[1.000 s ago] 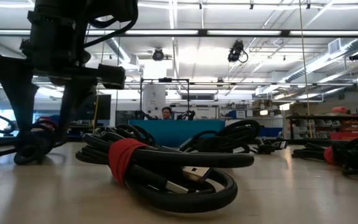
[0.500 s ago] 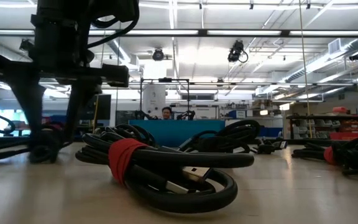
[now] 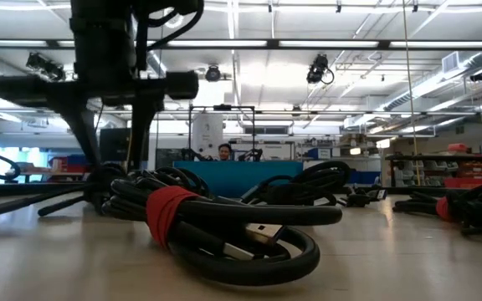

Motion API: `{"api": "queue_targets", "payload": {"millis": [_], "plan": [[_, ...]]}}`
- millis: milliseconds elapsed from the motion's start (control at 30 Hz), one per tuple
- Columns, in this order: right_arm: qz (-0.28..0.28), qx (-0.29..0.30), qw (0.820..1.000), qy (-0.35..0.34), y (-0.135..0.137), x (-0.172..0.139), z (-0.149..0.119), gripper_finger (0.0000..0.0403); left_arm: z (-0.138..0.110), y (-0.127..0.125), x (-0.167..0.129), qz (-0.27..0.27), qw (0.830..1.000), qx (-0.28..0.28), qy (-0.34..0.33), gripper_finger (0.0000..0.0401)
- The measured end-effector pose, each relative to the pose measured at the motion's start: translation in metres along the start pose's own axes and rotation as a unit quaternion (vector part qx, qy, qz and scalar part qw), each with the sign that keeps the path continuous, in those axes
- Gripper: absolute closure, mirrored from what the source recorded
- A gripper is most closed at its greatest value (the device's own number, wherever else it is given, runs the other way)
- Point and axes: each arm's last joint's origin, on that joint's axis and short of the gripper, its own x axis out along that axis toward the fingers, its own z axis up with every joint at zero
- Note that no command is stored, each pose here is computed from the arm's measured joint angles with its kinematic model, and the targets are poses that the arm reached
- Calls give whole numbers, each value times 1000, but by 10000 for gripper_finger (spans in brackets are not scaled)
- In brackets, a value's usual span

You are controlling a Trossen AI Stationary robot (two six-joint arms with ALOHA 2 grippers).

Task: Pick and place USB-C Cables
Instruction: Put the black charger cable into the blue bin

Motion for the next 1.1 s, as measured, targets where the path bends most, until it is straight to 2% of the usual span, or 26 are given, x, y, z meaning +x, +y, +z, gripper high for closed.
{"api": "queue_targets", "payload": {"millis": [300, 600, 867, 1100], "plan": [[4, 7, 1000, 9, 1, 0, -2, 264, 6, -1, -26, 43, 999, 21, -24, 229], [6, 9, 1000, 13, 1, 0, -3, 264, 4, 1, -24, 53, 998, 28, -29, 229], [5, 8, 1000, 13, 1, 0, -3, 264, 4, 1, -23, 35, 997, 33, -60, 228], [6, 8, 1000, 13, 1, 0, -3, 264, 2, 4, -24, 40, 996, 37, -64, 198]]}}
